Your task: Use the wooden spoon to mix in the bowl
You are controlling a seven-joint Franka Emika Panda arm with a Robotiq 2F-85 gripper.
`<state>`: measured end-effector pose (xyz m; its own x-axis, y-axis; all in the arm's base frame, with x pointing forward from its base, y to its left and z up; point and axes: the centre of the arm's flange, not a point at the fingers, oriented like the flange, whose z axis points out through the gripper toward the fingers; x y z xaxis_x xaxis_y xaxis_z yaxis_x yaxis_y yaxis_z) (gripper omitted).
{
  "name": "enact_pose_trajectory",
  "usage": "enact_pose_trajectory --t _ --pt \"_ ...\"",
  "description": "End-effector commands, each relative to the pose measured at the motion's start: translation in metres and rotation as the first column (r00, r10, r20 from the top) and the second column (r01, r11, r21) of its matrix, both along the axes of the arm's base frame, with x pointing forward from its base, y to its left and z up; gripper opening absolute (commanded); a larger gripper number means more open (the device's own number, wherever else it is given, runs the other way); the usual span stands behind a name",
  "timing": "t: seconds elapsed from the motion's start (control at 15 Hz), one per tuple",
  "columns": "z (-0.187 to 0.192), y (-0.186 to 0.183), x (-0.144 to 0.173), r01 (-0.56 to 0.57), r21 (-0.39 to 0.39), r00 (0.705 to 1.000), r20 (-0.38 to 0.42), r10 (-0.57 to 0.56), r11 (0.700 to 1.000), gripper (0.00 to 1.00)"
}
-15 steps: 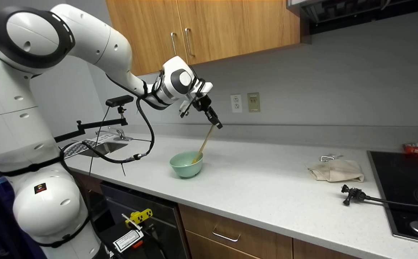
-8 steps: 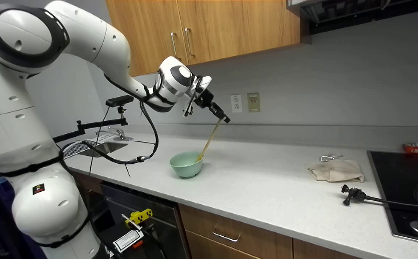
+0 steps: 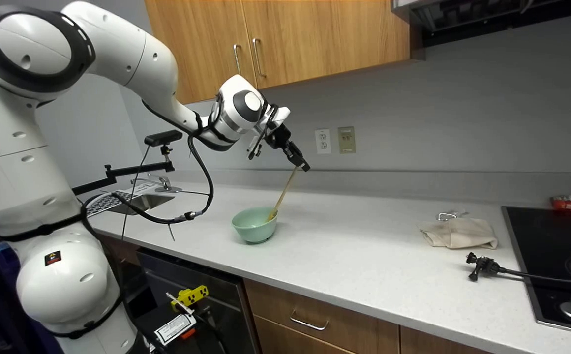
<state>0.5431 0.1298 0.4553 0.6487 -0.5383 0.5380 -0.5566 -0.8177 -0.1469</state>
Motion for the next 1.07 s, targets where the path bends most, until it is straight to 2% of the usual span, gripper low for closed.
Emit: enact_pose_trajectory --t 0.0,0.27,0.53,0.6,0.67,0.8,1.0 --pt "0.0044 -0.0048 -0.0003 0.001 0.079 0.999 -0.039 0.002 0.997 0.02" --pt "0.0017 -0.0073 0.003 0.013 0.156 0.996 -0.086 0.0 0.988 0.02" --pt "-0.0028 -0.0087 0.0049 0.022 0.178 0.994 -0.109 -0.002 0.984 0.02" --pt "-0.0035 -0.0091 0.0052 0.025 0.179 0.994 -0.112 -0.005 0.984 0.05" --pt "-0.0037 -0.0094 0.0053 0.029 0.178 0.993 -0.117 -0.008 0.984 0.29" --pt "-0.0017 -0.0082 0.005 0.035 0.17 0.992 -0.122 -0.014 0.985 0.36" --pt "0.0001 -0.009 0.0041 0.03 0.154 0.992 -0.123 -0.011 0.988 0.58"
